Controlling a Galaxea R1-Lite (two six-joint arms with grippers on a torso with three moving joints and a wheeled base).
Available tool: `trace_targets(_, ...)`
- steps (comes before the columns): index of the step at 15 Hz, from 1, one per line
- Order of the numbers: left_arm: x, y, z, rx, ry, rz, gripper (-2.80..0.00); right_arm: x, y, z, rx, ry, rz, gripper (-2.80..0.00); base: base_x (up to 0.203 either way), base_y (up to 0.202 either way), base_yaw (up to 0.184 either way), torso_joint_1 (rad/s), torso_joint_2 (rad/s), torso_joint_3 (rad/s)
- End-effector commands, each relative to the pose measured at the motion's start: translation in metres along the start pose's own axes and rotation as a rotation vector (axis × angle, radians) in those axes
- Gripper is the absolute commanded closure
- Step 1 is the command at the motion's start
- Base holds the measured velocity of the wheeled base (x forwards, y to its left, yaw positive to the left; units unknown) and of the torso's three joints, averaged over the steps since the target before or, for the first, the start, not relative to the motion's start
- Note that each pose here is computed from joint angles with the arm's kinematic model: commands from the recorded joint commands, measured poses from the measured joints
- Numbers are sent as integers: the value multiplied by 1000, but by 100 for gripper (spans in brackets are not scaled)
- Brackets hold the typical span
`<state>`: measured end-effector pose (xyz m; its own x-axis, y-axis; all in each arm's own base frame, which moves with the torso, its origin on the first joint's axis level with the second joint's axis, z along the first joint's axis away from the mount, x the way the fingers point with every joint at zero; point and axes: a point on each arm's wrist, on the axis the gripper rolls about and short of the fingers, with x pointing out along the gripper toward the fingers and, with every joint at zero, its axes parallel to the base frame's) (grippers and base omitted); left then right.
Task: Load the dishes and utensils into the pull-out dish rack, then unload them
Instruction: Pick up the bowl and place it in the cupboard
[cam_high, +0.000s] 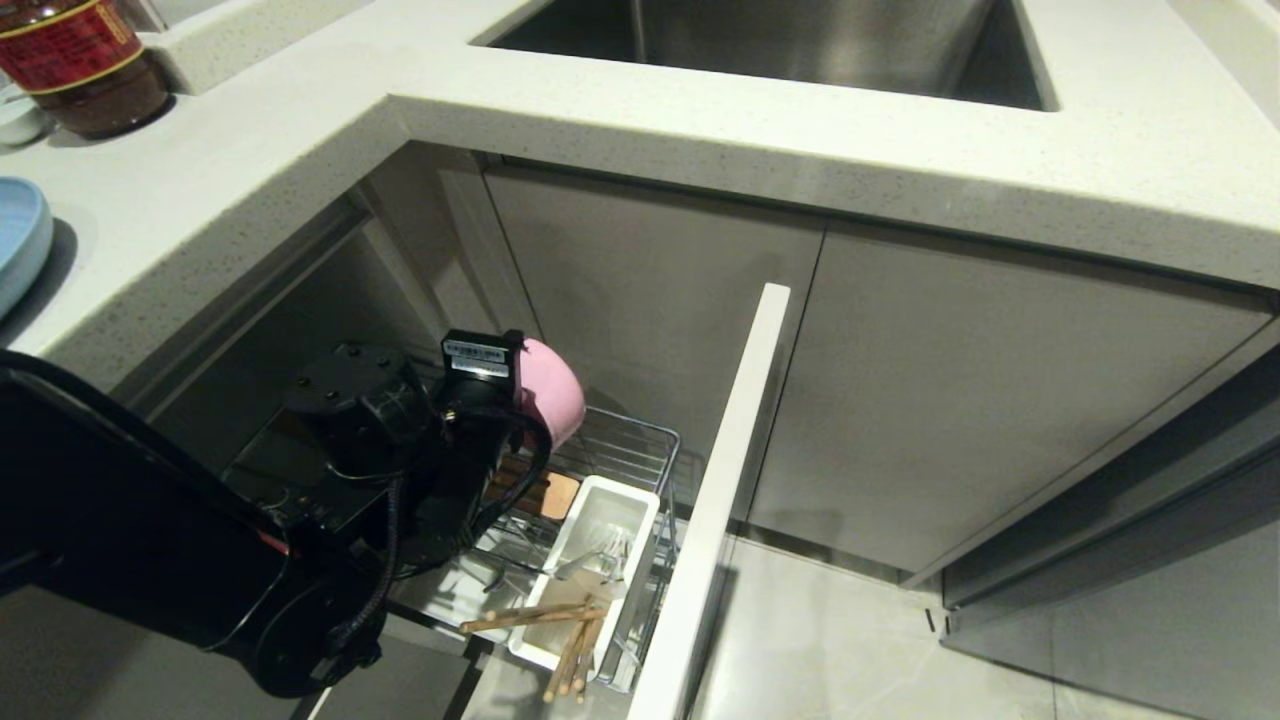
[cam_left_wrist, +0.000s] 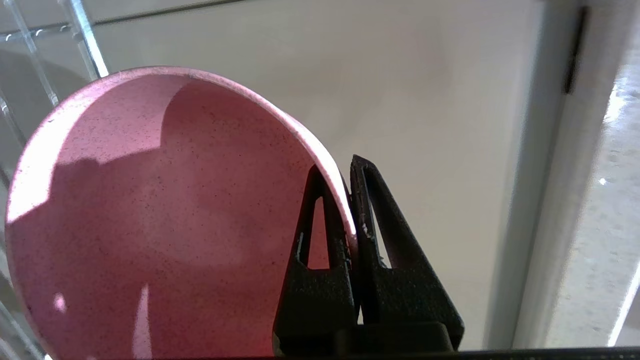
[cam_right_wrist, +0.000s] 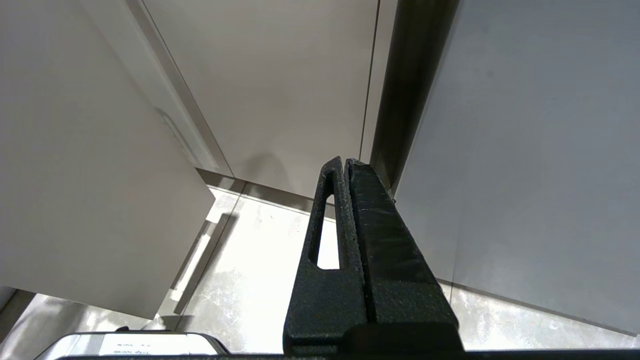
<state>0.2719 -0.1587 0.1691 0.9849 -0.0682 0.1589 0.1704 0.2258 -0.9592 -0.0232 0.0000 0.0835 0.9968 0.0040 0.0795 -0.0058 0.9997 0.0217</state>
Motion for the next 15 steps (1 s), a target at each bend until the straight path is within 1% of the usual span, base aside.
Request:
trace_targets(1, 4, 7, 2, -40, 4, 9, 0, 1, 0, -7, 0, 24, 0, 0, 0, 0, 0, 0, 0, 0)
trace_targets(4, 9, 17, 8, -49, 2, 31, 0, 1, 0, -7, 0, 24, 0, 0, 0, 0, 0, 0, 0, 0)
trace_targets(6, 10, 20, 10, -97, 29, 29, 0, 1, 0, -7, 0, 24, 0, 0, 0, 0, 0, 0, 0, 0)
trace_targets(7, 11, 21, 12, -102, 35, 31, 0, 1, 0, -7, 0, 24, 0, 0, 0, 0, 0, 0, 0, 0)
trace_targets(12, 13, 26, 12, -109, 35, 49, 0, 1, 0, -7, 0, 25, 0, 0, 0, 0, 0, 0, 0, 0)
trace_targets(15, 12, 25, 13, -110, 33, 46, 0, 1, 0, -7, 0, 24, 0, 0, 0, 0, 0, 0, 0, 0)
